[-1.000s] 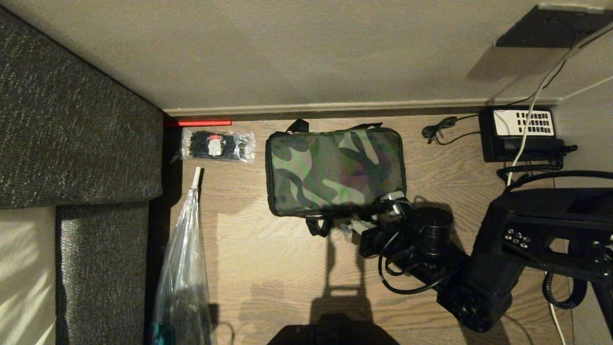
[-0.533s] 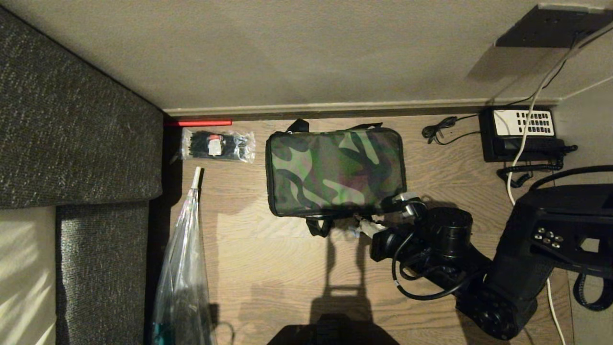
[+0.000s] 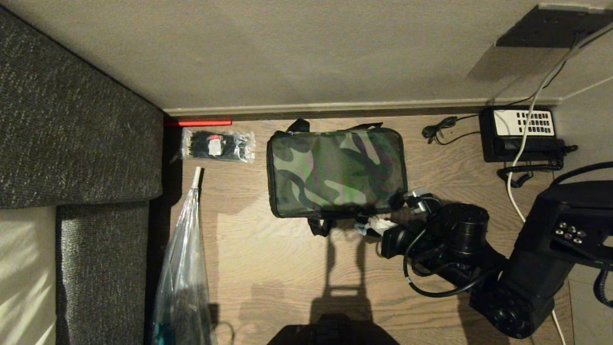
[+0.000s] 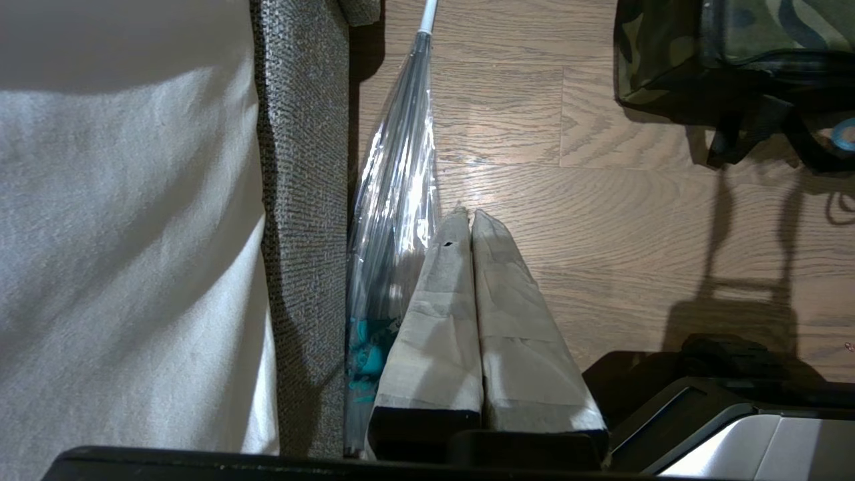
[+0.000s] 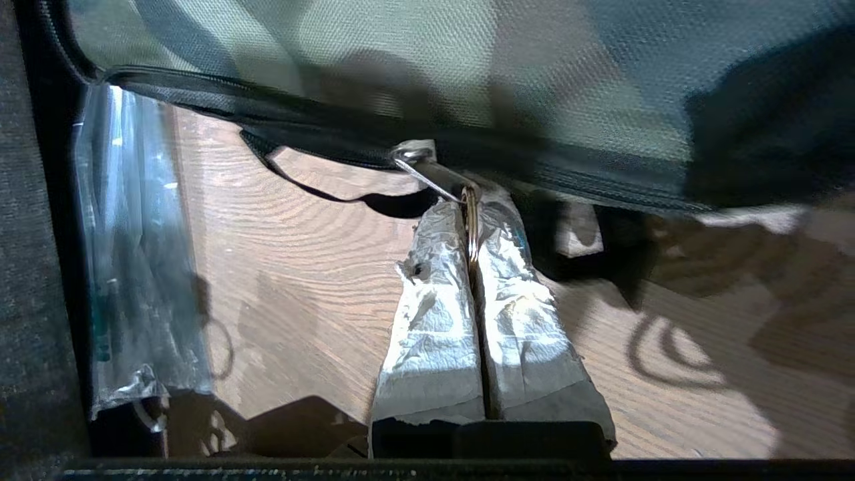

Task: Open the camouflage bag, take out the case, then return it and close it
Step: Open the top of the storage box

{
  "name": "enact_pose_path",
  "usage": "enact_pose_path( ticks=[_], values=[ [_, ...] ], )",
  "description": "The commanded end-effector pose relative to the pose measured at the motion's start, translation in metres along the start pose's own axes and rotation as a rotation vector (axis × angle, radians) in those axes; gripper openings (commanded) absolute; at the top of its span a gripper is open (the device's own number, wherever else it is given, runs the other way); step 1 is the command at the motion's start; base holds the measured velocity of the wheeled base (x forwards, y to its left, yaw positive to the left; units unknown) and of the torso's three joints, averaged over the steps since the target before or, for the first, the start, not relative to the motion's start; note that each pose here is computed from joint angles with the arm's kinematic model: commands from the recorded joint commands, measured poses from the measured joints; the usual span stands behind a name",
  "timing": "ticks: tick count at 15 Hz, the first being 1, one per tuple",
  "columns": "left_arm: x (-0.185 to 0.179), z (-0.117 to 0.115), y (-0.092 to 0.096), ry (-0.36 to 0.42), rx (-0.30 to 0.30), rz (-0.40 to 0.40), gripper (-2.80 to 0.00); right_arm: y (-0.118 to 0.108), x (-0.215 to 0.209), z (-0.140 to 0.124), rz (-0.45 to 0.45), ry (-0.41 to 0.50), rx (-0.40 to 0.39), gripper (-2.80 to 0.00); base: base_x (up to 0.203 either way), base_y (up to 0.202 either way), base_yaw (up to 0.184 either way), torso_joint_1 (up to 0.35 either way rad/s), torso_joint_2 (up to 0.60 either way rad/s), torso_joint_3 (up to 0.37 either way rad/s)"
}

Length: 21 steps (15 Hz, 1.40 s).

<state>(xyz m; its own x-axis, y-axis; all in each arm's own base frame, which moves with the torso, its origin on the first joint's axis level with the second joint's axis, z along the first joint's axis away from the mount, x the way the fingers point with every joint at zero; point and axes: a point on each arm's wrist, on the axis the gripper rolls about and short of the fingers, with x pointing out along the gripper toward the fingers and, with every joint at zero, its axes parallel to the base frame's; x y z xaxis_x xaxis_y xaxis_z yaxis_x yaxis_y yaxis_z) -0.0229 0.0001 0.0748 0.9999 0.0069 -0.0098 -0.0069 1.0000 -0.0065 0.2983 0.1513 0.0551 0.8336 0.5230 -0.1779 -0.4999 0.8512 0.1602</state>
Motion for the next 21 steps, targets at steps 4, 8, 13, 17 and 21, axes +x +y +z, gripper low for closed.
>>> enact_pose_path(
  ticks=[4, 8, 13, 17, 21],
  values=[
    [0.0, 0.0, 0.0, -0.002, -0.001, 0.001, -2.8, -0.007, -0.009, 0.004, -0.017, -0.004, 0.005, -2.8, 0.0, 0.0, 0.0, 0.0, 0.0, 0.0],
    [0.0, 0.0, 0.0, -0.001, 0.0, 0.001, -2.8, -0.015, -0.017, 0.004, -0.041, 0.004, 0.012, -2.8, 0.0, 0.0, 0.0, 0.0, 0.0, 0.0],
    [0.0, 0.0, 0.0, -0.002, 0.0, 0.001, -2.8, -0.021, -0.03, 0.005, -0.069, 0.02, 0.022, -2.8, 0.0, 0.0, 0.0, 0.0, 0.0, 0.0],
    [0.0, 0.0, 0.0, -0.001, 0.0, 0.001, -2.8, -0.034, -0.039, 0.01, -0.115, 0.024, 0.034, -2.8, 0.0, 0.0, 0.0, 0.0, 0.0, 0.0],
    [0.0, 0.0, 0.0, -0.001, -0.001, 0.001, -2.8, -0.042, -0.041, 0.013, -0.124, 0.015, 0.037, -2.8, 0.0, 0.0, 0.0, 0.0, 0.0, 0.0]
  ],
)
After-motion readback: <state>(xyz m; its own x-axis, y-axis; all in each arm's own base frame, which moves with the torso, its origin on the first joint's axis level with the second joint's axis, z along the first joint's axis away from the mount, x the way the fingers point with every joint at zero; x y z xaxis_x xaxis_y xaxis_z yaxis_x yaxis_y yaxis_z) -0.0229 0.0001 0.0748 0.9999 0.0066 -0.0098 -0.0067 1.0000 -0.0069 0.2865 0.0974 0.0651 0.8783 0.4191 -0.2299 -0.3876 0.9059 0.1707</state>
